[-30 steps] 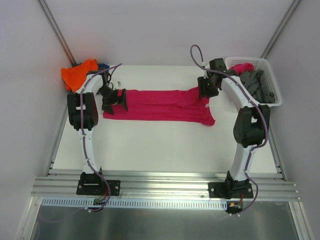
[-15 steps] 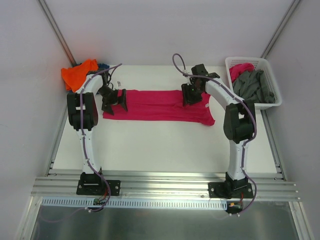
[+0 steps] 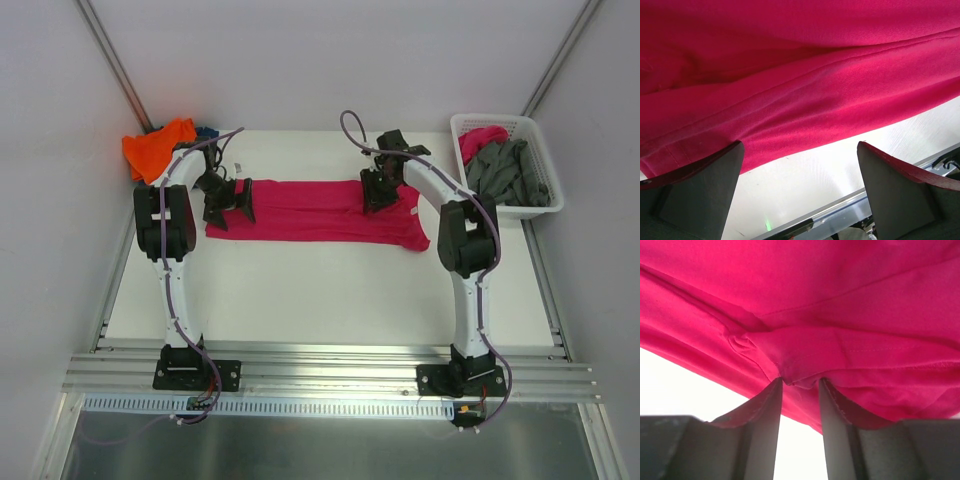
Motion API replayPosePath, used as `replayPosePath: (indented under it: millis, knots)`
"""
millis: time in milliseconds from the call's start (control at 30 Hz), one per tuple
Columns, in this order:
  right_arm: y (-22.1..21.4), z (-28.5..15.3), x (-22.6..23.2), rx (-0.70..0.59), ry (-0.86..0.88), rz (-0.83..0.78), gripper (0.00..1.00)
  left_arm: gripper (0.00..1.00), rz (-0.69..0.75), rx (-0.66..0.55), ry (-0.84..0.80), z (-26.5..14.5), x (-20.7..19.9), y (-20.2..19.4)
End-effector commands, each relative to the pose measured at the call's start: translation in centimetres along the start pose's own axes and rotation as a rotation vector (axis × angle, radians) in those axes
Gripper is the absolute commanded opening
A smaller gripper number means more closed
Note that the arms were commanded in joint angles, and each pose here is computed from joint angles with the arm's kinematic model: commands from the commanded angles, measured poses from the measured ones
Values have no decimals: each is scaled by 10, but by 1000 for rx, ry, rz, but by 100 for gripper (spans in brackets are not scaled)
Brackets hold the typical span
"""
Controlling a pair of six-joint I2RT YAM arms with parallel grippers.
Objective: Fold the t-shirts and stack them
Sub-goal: Fold the tshirt
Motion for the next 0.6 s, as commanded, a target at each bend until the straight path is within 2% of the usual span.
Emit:
replayPosePath:
  millis: [0, 100, 133, 200, 567]
  knots:
    - [10, -2, 10, -23, 34, -12, 36, 99, 16, -9, 41, -14, 0, -6]
    - [13, 3, 10, -24, 40, -24, 20, 99, 16, -8, 44, -14, 1, -7]
    - [14, 4, 10, -27, 40, -26, 9, 99, 17, -7, 44, -14, 1, -7]
    - [19, 4, 11, -43, 37, -28, 1, 99, 18, -5, 48, -13, 1, -7]
    - [59, -20, 20, -191, 31, -39, 0, 99, 26, -1, 49, -12, -1, -7]
Point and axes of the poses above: each gripper's point midway between its finger pads, its own z axis out along the fingers, its own x axis along the line the jaws close on, y = z × x, the point moved 7 cm from there along -z, back along the fingers, and after that the axes turned 4 degrees about z, right-handed, at the moved point
